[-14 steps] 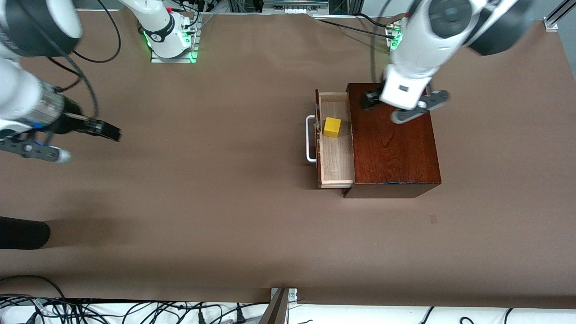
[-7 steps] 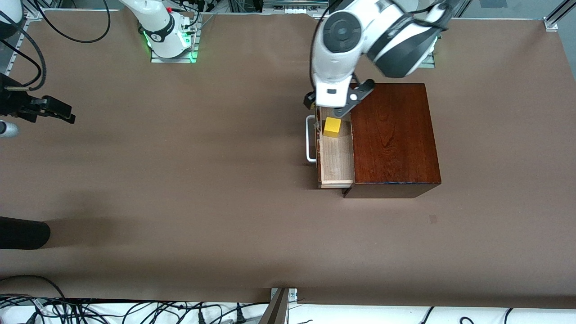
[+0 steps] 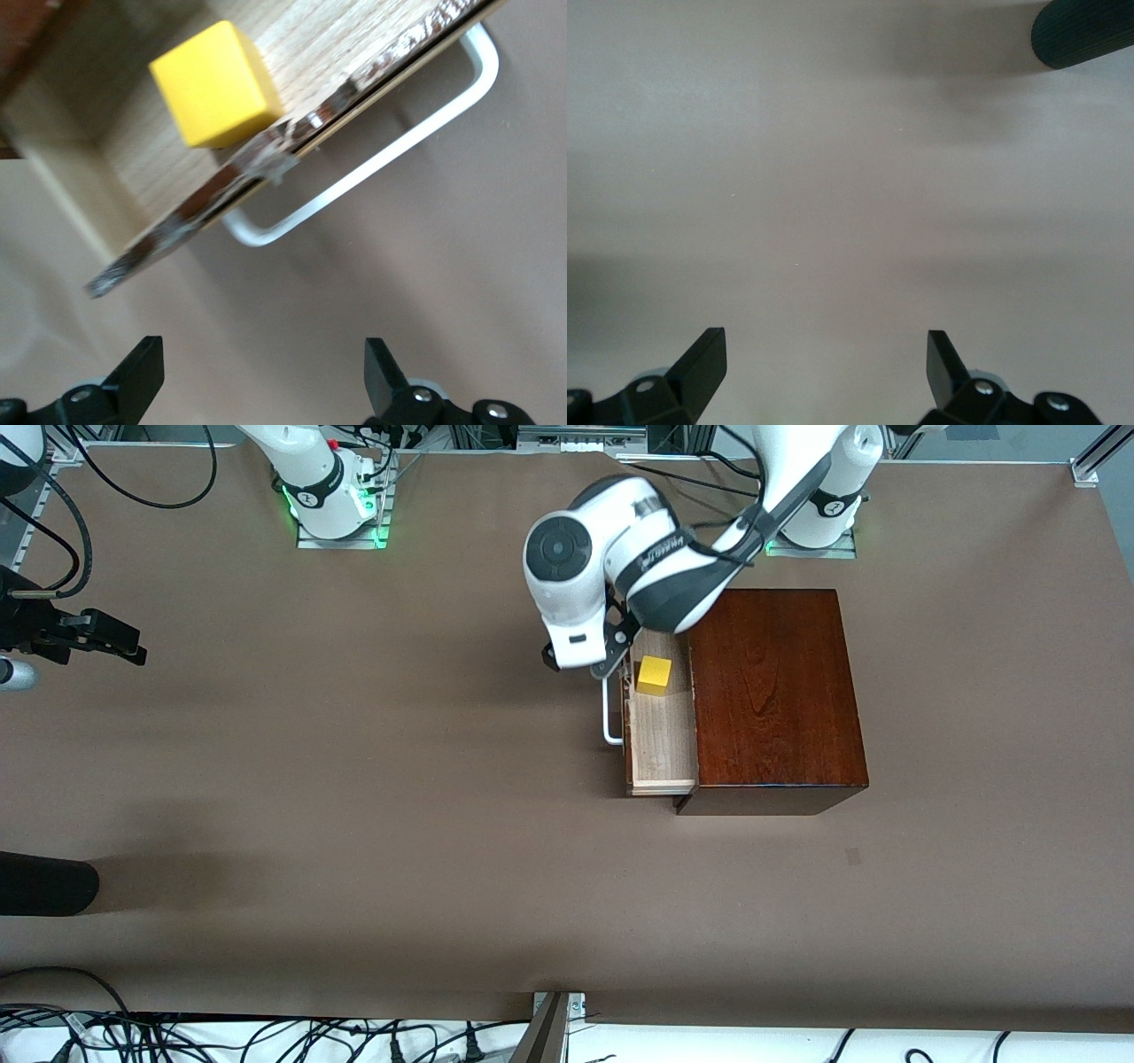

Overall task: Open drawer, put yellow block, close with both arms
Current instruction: 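Push the drawer front inward with the left gripper to close it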

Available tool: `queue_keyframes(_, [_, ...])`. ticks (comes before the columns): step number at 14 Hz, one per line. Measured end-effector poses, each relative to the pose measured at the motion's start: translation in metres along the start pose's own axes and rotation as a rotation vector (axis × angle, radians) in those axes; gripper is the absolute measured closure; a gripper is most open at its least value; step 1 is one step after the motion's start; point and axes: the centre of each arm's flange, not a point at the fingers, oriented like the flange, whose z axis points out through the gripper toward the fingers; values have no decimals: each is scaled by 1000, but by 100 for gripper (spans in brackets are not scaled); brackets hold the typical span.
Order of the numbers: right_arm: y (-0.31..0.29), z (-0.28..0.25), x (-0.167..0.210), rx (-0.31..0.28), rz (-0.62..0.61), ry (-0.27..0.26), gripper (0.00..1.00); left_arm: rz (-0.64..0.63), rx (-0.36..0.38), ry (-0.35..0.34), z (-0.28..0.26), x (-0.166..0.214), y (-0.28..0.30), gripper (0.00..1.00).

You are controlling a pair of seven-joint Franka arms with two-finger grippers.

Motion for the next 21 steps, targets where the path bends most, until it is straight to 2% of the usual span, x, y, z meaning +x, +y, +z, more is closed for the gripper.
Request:
queue_keyframes(4, [0,0,0,0,-1,0,0,-108,-22,-28,23,18,24,0])
queue_keyframes(11, [-3,0,0,-5,-6,-1,0,-156,-8,-23,43,26,32,0])
queue_keyframes(16, [-8,0,0,-8,-15,-1,0,-225,-13,31,63,21,36,0])
queue_keyframes(21, [-9,0,0,-8,-5,-1,0,-262,-17,44,68,29,40,0])
